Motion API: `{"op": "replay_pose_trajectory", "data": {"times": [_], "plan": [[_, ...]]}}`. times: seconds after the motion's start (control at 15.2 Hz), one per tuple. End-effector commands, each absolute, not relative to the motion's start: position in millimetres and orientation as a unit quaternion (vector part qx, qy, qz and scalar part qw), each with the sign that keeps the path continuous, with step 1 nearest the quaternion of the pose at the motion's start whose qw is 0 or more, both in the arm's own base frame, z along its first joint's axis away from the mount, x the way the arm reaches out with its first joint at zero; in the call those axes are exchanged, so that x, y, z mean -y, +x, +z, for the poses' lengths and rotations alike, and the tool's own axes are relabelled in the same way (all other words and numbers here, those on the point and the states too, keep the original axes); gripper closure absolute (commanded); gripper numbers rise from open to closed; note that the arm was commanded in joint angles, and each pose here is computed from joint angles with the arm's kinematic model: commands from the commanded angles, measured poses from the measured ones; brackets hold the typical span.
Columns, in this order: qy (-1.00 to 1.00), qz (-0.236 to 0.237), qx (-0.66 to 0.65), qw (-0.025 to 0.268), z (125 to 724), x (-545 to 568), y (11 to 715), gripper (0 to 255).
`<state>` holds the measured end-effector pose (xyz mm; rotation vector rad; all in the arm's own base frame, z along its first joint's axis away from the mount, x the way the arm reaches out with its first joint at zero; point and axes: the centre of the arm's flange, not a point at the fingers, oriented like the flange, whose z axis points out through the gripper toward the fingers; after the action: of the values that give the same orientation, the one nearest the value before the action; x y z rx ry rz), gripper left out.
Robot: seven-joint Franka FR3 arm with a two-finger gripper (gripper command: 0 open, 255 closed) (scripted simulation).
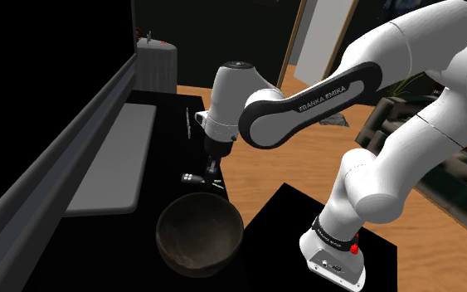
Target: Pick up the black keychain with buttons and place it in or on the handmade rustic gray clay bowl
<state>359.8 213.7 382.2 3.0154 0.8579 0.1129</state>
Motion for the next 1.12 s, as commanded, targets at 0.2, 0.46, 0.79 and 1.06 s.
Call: {"op": "replay_pose_trajectory", "data": {"times": [0.2,0.46,0.79,1.06], "plan": [[0.961,0.036,-0.273,0.002,409,-215,360,255],[0.961,0.036,-0.273,0.002,430,-215,360,255],[0.961,0.036,-0.273,0.002,456,-215,360,255],[0.961,0.036,-0.273,0.002,477,-215,360,255]]}}
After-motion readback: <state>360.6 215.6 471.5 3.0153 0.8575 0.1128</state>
